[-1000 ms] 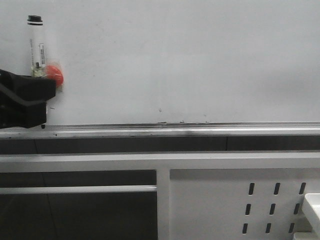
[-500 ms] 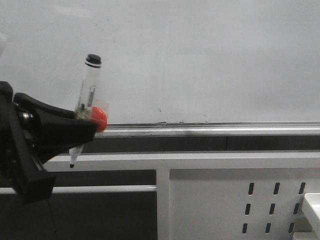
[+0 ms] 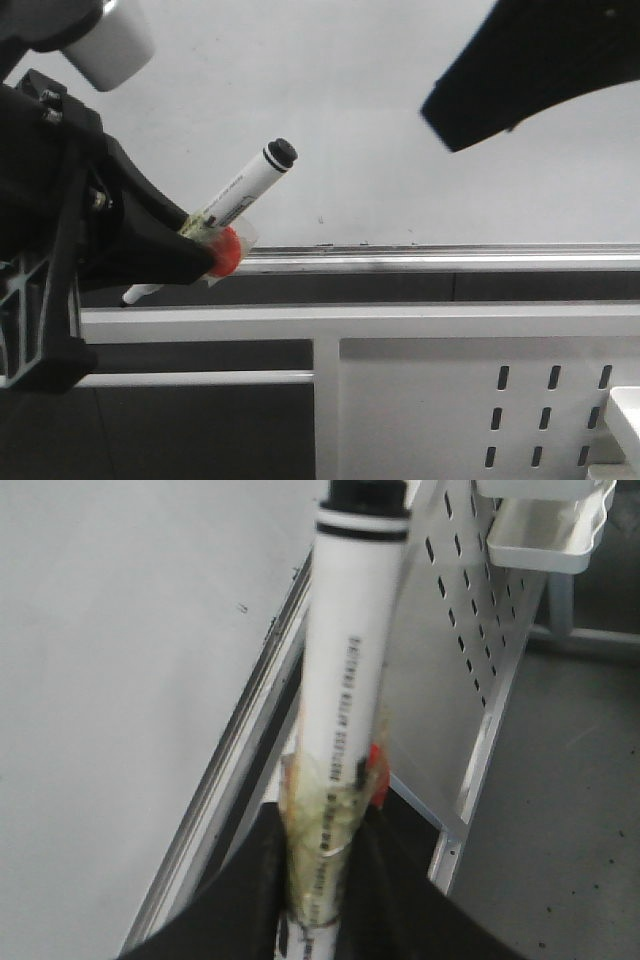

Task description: Write number 1 on whiteboard

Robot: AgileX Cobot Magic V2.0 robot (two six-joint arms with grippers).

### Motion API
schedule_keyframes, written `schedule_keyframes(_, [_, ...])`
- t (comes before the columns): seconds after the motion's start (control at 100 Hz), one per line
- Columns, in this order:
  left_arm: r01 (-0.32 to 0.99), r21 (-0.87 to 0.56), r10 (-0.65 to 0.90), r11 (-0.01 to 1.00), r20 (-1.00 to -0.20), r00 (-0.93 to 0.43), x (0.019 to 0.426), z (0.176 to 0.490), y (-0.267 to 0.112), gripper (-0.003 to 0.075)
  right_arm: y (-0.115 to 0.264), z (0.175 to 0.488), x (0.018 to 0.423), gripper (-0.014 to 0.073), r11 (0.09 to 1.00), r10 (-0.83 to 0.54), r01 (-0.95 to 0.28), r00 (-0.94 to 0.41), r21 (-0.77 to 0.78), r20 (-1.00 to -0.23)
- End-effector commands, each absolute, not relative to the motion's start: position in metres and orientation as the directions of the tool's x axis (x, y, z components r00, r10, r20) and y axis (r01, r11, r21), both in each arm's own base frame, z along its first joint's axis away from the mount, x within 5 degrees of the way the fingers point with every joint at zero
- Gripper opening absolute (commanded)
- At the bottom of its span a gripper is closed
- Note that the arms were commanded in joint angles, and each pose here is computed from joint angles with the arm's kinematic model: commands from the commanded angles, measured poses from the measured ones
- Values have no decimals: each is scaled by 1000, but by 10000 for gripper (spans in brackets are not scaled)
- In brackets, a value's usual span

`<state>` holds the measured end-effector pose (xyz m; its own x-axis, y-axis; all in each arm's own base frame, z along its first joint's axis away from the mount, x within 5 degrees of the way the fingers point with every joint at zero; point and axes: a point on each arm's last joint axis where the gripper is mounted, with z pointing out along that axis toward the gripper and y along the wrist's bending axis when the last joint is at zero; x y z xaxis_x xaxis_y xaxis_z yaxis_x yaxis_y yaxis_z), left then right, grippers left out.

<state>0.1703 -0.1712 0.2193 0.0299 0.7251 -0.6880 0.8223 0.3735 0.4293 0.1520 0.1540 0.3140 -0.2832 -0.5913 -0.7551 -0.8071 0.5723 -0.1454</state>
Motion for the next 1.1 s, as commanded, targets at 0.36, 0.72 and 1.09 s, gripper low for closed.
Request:
schedule_keyframes(0.36, [820, 497, 630, 286, -742, 230, 154, 250, -196, -20, 184, 339, 163, 387, 508, -569, -822, -97, -256, -817])
schedule_keyframes(0.72, [793, 523, 545, 311, -782, 302, 148, 277, -196, -20, 184, 340, 164, 368, 512, -557, -818, -87, -260, -826])
schedule_keyframes(1.09, [793, 523, 538, 311, -785, 307, 148, 278, -197, -20, 184, 341, 164, 256, 514, -554, -817, -84, -261, -828])
